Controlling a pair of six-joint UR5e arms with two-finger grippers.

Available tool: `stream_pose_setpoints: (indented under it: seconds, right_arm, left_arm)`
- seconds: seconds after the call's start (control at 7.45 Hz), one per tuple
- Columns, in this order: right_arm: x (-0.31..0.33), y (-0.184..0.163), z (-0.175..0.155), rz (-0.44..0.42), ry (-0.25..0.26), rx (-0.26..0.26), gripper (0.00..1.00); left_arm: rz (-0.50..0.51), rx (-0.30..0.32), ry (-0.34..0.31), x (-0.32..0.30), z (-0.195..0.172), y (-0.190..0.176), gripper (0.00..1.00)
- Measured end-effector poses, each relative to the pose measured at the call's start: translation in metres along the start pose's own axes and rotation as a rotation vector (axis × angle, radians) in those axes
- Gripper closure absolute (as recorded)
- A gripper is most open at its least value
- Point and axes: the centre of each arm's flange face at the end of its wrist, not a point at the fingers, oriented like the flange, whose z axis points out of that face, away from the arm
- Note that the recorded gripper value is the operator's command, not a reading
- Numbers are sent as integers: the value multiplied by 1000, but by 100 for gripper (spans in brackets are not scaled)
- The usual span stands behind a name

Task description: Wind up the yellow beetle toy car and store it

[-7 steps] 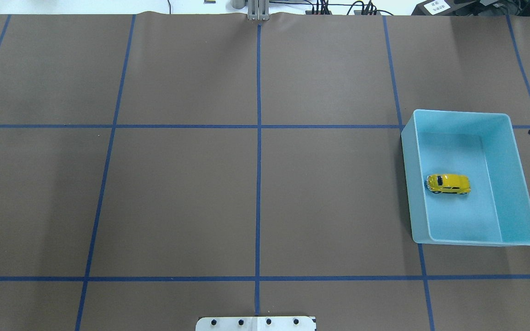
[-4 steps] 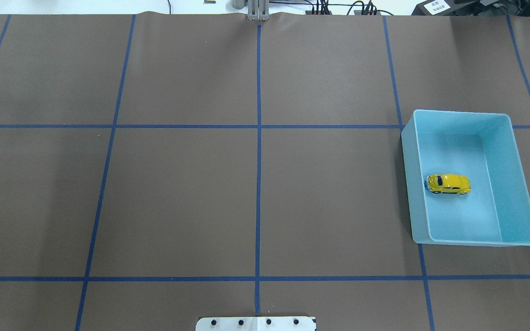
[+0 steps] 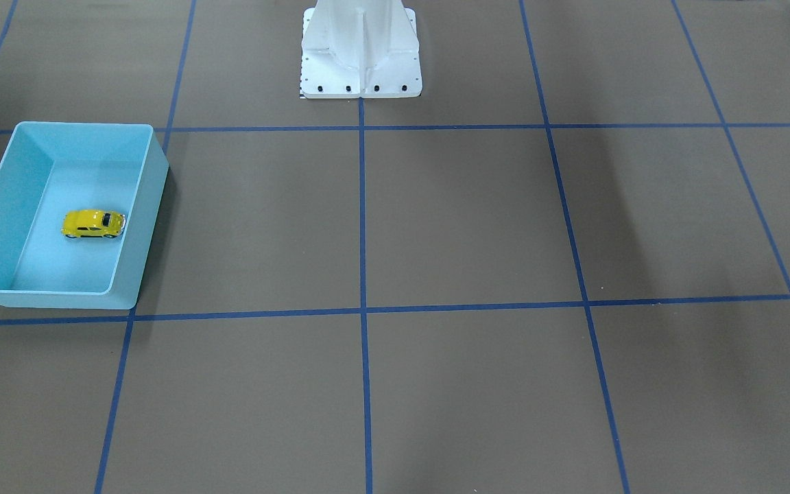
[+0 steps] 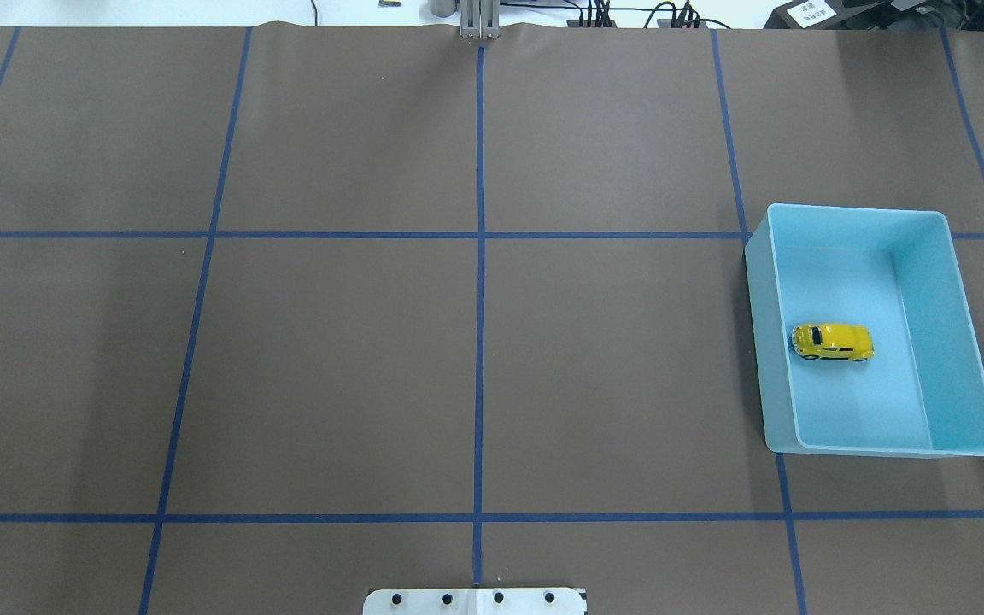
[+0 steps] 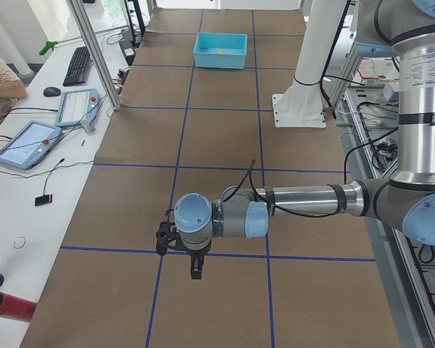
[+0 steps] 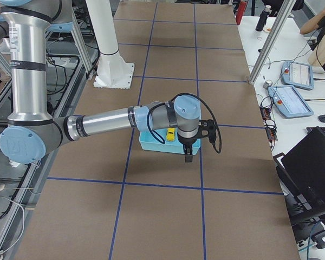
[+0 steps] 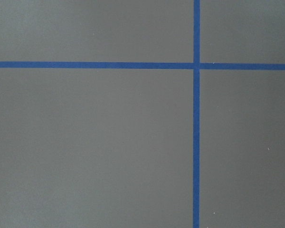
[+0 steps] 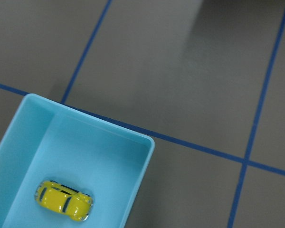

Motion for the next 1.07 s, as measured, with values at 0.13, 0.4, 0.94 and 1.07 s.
stream_pose_setpoints:
  seconds: [0.13,0.4,0.94,1.07]
  right_arm:
    - [18,6,15,48,6,-31,0]
    - [46,21,39,102,11,-80,0]
    - [56,28,47,90,12,-96,0]
    - [56,29,47,75,11,-97,0]
  left_arm:
    - [0,0,0,0,0,0,0]
    - [0,0,0,0,0,0,0]
    - [0,0,0,0,0,0,0]
    - [0,0,0,0,0,0,0]
